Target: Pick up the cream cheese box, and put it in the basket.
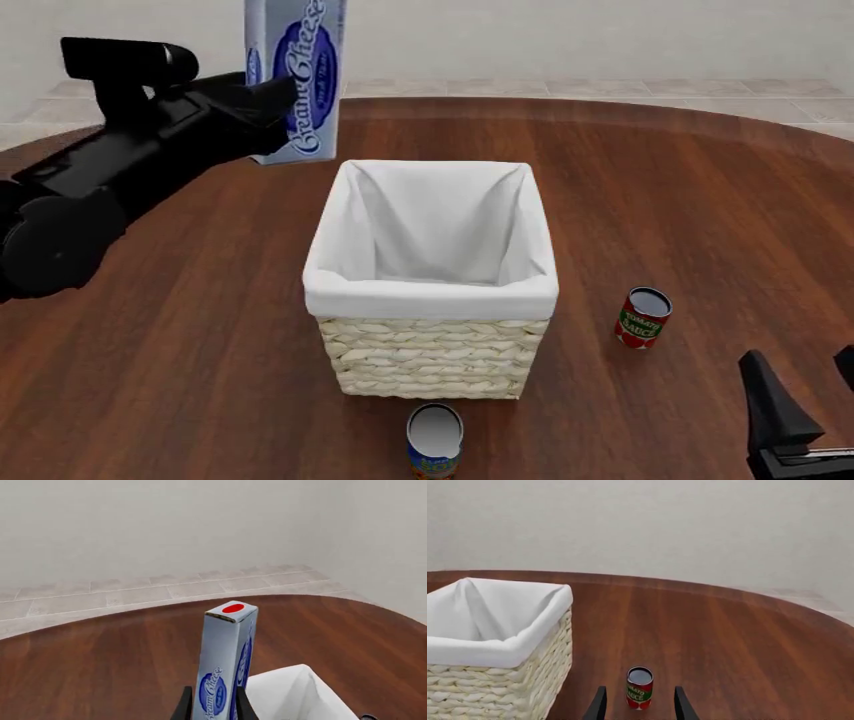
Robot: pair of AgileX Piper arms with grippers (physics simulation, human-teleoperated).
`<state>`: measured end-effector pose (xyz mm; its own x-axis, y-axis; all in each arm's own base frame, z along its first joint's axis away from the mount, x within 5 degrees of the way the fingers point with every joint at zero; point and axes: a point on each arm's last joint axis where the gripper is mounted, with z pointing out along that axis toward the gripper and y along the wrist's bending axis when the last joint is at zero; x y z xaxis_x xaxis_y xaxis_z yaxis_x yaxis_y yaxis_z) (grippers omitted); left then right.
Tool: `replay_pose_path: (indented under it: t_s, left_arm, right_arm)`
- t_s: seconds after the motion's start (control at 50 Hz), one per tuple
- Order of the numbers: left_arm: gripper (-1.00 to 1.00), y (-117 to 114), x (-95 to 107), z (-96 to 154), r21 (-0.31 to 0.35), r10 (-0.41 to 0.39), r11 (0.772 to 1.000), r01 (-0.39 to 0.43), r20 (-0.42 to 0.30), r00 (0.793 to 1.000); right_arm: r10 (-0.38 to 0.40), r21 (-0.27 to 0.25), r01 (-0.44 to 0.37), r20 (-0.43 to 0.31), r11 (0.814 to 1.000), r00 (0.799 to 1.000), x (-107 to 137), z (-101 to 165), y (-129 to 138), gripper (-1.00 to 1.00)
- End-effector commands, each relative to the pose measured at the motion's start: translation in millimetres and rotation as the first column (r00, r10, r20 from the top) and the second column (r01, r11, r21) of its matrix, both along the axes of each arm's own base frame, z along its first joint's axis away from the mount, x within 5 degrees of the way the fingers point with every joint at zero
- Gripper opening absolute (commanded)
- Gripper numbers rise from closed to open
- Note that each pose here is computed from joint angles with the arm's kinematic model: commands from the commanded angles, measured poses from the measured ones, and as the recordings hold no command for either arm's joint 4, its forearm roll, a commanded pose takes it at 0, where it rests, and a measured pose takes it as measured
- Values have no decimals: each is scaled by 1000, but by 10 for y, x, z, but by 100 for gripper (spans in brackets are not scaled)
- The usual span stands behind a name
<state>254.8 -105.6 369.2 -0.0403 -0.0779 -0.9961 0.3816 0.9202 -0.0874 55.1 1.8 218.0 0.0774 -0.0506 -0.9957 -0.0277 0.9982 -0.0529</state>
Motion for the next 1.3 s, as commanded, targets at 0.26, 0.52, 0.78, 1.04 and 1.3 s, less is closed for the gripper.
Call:
replay_pose_path:
  t_s: [0.26, 0.52, 0.78, 1.04, 1.3]
  left_arm:
    - [-100, -214, -225, 30, -103, -106, 989, 110, 41, 993]
    - [-100, -333, -240, 2, -114, -148, 982, 151, 36, 988]
    - [-100, -534, -249, -38, -99, -210, 972, 212, 23, 977]
    - [-100, -684, -214, -58, -86, -245, 966, 245, 11, 969]
    - [-100, -780, -137, -101, -96, -255, 962, 254, 1, 967]
  right_arm:
    - [2, 6, -2, -7, 1000, 1000, 9, -50, 1, 100]
    - [3, 4, -3, -10, 1000, 1000, 9, -52, 2, 100]
    - [1, 2, -1, -7, 1000, 1000, 6, -34, 1, 100]
    - [2, 8, -2, -10, 1000, 1000, 9, -55, 1, 100]
    - [0, 9, 0, -14, 1000, 1000, 11, -67, 0, 100]
